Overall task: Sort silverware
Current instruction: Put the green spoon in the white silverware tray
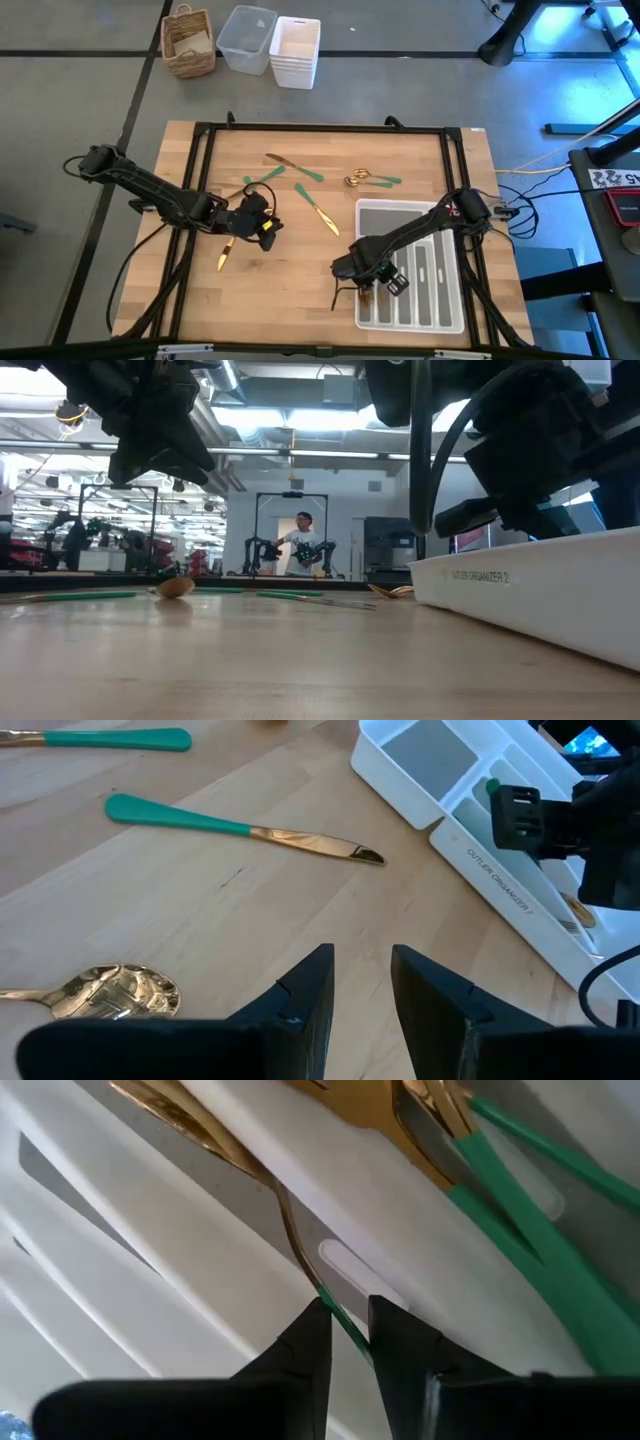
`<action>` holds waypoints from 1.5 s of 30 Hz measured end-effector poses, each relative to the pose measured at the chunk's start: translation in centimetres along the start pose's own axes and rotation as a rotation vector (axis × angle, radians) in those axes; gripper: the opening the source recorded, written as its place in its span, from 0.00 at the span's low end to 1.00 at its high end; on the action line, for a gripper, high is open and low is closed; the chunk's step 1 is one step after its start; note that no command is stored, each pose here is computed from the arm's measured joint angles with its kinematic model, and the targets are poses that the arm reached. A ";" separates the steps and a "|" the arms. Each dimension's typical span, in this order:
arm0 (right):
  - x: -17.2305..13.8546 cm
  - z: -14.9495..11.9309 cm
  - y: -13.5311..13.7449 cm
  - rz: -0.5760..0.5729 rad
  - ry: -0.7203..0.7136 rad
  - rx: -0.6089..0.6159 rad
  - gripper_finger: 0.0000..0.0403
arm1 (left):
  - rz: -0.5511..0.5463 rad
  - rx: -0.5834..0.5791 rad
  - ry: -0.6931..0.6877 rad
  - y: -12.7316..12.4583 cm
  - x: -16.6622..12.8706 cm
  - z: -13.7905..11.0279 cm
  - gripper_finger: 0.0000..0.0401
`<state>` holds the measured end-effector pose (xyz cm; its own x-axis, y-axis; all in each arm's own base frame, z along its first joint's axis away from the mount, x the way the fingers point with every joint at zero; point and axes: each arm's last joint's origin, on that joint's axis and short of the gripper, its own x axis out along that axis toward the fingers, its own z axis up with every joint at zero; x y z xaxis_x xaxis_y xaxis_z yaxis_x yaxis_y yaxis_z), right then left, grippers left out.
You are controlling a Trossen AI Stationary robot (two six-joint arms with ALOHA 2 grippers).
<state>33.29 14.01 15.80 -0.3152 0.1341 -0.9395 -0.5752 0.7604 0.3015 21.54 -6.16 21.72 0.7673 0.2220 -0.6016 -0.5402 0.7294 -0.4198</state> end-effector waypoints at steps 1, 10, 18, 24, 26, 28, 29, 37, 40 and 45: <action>0.0 0.0 0.0 0.002 0.003 0.007 0.18 | 0.000 0.001 0.000 0.0 0.0 0.0 0.24; 0.0 -0.2 0.0 -0.002 0.017 0.017 0.18 | 0.000 0.016 0.000 0.0 0.0 0.0 0.24; -0.1 -1.5 0.6 0.072 0.145 0.055 0.32 | -0.001 0.018 0.000 0.0 0.0 0.0 0.24; -0.3 -1.4 0.5 0.030 0.144 0.085 0.36 | -0.001 0.017 -0.001 0.0 0.0 0.0 0.24; -1.1 -1.4 0.7 0.027 0.139 0.087 0.37 | -0.001 0.017 0.000 0.0 0.0 0.0 0.24; -2.3 -1.2 0.9 0.012 0.092 0.080 0.37 | -0.001 0.018 -0.001 0.0 0.0 0.0 0.24; -3.0 -1.1 1.1 0.005 0.068 0.075 0.37 | -0.001 0.021 -0.001 0.0 0.0 0.0 0.24; -9.8 -2.0 2.1 -0.148 -0.115 0.135 0.37 | -0.014 0.011 -0.094 -0.5 0.0 0.6 0.24; -13.1 -3.7 2.3 -0.265 -0.183 0.222 0.37 | -0.048 0.013 -0.182 -0.9 0.0 1.6 0.24; -18.2 -8.4 2.4 -0.458 -0.342 0.384 0.37 | -0.076 0.029 -0.292 -1.0 0.8 3.4 0.24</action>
<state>31.30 8.03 34.97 0.1875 -0.1094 -0.9761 -0.2655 0.9512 -0.1576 23.87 -4.49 23.99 0.8744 0.3394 -0.3468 -0.4704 0.7685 -0.4338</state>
